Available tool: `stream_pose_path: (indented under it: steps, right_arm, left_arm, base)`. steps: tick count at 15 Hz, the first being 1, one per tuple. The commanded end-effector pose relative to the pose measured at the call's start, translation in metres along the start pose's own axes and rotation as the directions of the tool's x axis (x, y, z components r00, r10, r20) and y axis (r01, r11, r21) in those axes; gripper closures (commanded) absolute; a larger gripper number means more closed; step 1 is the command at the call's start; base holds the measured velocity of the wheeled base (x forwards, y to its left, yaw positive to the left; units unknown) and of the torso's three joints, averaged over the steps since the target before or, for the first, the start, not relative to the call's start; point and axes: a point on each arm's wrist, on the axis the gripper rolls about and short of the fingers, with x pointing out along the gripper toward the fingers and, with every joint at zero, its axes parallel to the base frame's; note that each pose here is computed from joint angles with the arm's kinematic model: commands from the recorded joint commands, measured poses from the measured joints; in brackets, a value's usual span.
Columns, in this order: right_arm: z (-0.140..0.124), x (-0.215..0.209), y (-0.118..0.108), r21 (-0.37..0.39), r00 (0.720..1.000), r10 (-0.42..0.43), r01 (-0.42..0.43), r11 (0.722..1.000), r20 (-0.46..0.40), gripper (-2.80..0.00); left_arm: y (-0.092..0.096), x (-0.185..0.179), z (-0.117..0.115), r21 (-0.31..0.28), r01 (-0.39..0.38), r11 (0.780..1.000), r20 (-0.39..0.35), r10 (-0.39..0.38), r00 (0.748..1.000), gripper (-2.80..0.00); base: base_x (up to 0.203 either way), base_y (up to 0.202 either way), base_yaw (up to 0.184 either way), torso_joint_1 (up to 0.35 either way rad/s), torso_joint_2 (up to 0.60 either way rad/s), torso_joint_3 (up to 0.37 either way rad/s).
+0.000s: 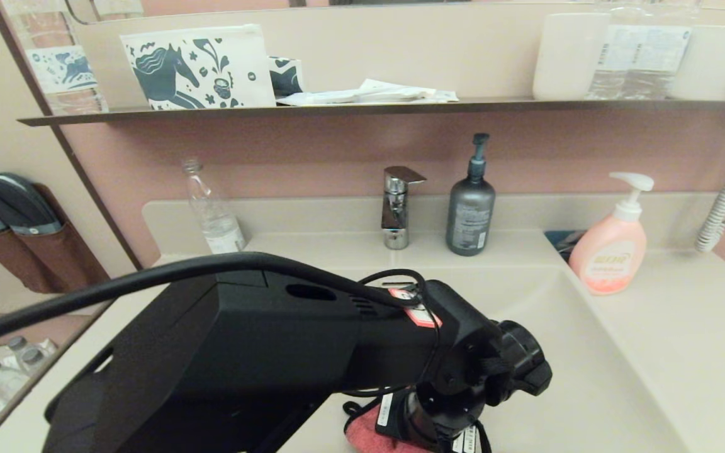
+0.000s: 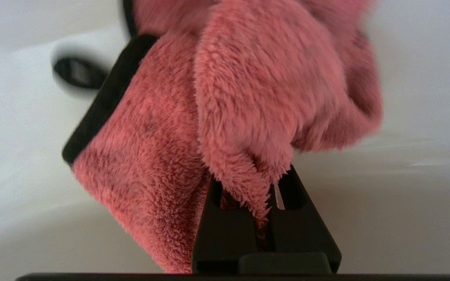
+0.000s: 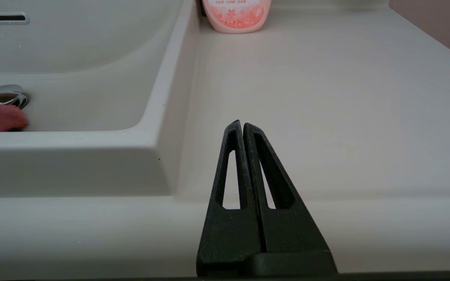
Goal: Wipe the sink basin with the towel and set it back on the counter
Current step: Wipe the sink
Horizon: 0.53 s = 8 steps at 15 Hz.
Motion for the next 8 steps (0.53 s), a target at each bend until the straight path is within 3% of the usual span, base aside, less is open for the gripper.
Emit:
stream_pose_path:
  steps: [1, 5, 8]
  right_arm:
    - [0.0, 0.0, 0.0, -0.001, 1.0, 0.0, 0.0, 1.0, -0.001, 0.0]
    - [0.0, 0.0, 0.0, -0.001, 1.0, 0.0, 0.0, 1.0, -0.001, 0.0]
    - [0.0, 0.0, 0.0, -0.001, 1.0, 0.0, 0.0, 1.0, -0.001, 0.0]
  left_arm:
    - [0.019, 0.006, -0.006, -0.017, -0.047, 0.999, -0.042, 0.046, 0.998, 0.0]
    - [0.051, 0.017, -0.006, -0.066, -0.08, 0.995, -0.027, 0.078, 0.997, 0.0]
    - [0.077, 0.013, 0.0, -0.055, -0.095, 0.994, -0.017, 0.094, 0.995, 0.0]
  base:
    - [0.0, 0.0, 0.0, 0.0, 0.0, 0.0]
    - [0.0, 0.0, 0.0, 0.0, 0.0, 0.0]
    - [0.0, 0.0, 0.0, 0.0, 0.0, 0.0]
